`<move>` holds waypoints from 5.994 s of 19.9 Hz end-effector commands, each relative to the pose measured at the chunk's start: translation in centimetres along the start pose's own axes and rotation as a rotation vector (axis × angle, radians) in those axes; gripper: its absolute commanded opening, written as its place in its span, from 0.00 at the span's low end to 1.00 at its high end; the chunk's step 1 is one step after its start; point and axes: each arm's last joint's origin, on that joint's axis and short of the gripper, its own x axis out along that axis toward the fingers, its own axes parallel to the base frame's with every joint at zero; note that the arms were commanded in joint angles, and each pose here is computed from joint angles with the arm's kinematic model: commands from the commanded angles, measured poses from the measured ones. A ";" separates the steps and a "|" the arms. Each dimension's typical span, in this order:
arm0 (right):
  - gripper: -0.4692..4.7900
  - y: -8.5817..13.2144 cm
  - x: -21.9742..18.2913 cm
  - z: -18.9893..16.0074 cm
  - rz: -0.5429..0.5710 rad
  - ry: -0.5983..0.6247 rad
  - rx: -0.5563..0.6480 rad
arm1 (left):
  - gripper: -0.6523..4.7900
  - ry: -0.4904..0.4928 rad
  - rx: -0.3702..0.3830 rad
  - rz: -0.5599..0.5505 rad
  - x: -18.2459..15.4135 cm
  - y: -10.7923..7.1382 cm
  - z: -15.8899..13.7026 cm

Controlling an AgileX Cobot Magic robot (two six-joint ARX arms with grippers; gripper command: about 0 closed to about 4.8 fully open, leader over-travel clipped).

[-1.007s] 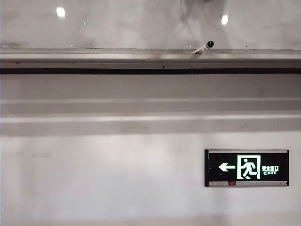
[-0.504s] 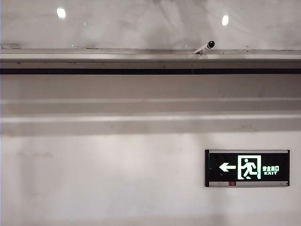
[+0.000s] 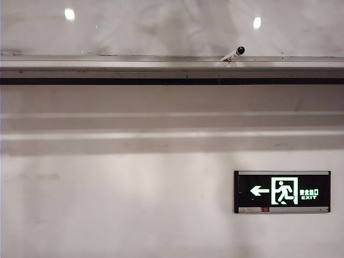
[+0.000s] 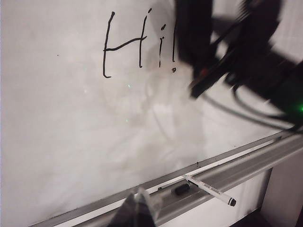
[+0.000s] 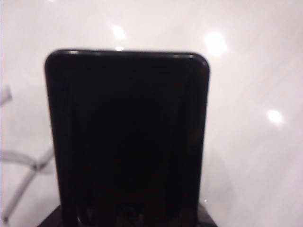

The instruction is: Wipe the whiteboard clean using the black magnetic whiteboard eraser attached to the whiteboard.

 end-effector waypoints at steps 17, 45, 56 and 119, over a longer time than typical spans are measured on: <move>0.67 1.0 0.3 -1.3 -0.011 0.105 -0.067 | 0.11 -0.021 -0.003 -0.003 -0.2 0.0 0.4; 0.29 0.2 0.6 -1.4 -0.172 0.064 -0.035 | 0.11 -0.022 -0.003 -0.003 -0.2 0.0 0.4; 0.29 -1.7 0.1 0.1 -0.258 0.011 -0.020 | 0.11 -0.022 -0.003 -0.004 -0.2 0.0 0.4; 0.21 0.3 1.1 -1.8 -0.268 -0.105 -0.041 | 0.11 -0.026 -0.021 -0.071 -0.5 -0.2 0.5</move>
